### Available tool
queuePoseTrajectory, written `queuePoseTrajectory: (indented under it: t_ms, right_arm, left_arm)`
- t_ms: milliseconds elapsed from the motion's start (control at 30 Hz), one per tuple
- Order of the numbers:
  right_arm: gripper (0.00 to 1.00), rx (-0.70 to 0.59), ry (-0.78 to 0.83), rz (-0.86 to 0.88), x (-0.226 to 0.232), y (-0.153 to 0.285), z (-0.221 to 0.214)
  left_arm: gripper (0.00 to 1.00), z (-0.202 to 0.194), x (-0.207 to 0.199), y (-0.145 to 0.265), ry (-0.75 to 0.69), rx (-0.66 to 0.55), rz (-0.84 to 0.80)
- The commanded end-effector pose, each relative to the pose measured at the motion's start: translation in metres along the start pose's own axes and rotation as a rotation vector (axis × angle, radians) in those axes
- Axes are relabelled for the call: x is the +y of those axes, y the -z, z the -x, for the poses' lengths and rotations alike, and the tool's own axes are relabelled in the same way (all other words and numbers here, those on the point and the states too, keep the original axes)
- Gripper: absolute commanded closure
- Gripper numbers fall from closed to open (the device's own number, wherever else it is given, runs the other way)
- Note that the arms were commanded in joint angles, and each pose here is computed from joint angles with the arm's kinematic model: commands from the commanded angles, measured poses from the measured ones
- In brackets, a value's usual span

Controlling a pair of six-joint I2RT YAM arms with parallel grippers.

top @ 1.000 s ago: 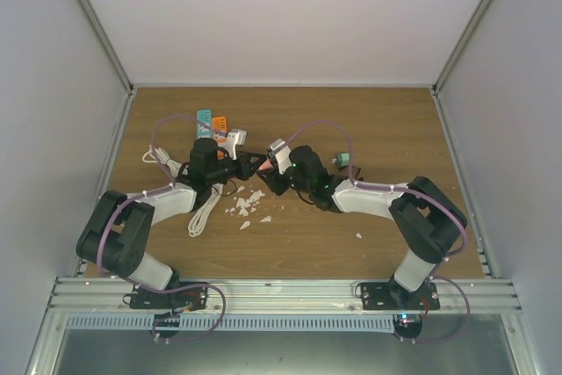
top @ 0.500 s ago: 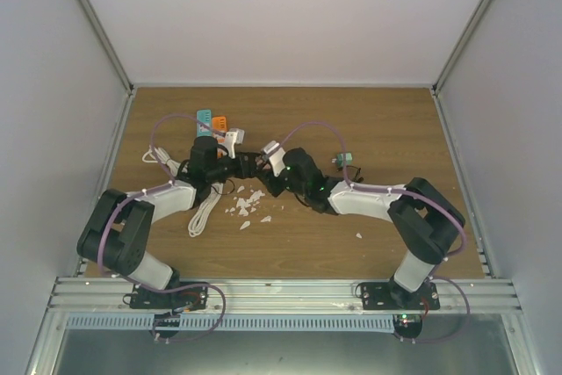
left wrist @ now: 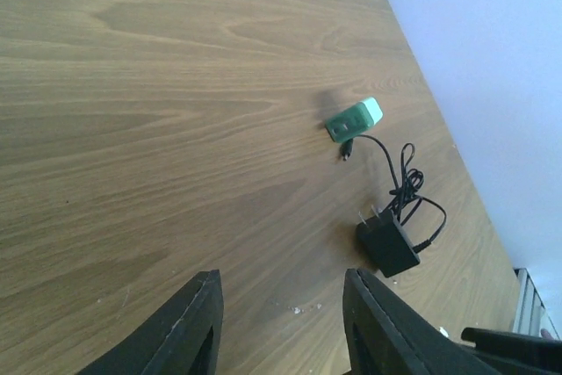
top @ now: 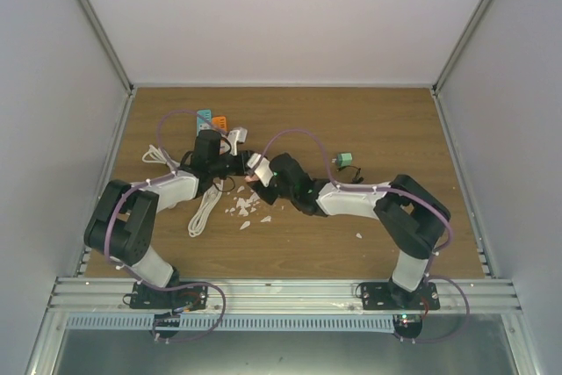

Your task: Insert the plug

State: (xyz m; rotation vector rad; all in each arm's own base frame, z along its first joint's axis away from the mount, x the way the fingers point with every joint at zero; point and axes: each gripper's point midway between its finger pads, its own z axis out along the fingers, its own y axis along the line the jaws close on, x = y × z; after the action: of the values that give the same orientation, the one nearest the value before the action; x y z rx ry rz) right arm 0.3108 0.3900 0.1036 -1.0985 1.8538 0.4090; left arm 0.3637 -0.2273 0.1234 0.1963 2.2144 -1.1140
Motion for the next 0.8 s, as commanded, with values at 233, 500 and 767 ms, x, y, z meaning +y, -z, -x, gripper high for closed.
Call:
queuePoseTrajectory:
  t_ms: [233,500,767]
  right_arm:
    - [0.99,-0.114,-0.038,0.084,-0.037,0.02,0.011]
    - [0.99,-0.124,0.136,0.149,-0.023,0.01,-0.015]
    - [0.99,-0.208,0.264,0.116,-0.019,0.029,-0.017]
  left_arm:
    - [0.53,0.012,-0.013,0.013,-0.009,-0.024,-0.059]
    - [0.51,0.009,-0.014,0.01,0.001,-0.017,-0.08]
    - [0.51,0.002,-0.016,0.002,0.002,0.013,-0.086]
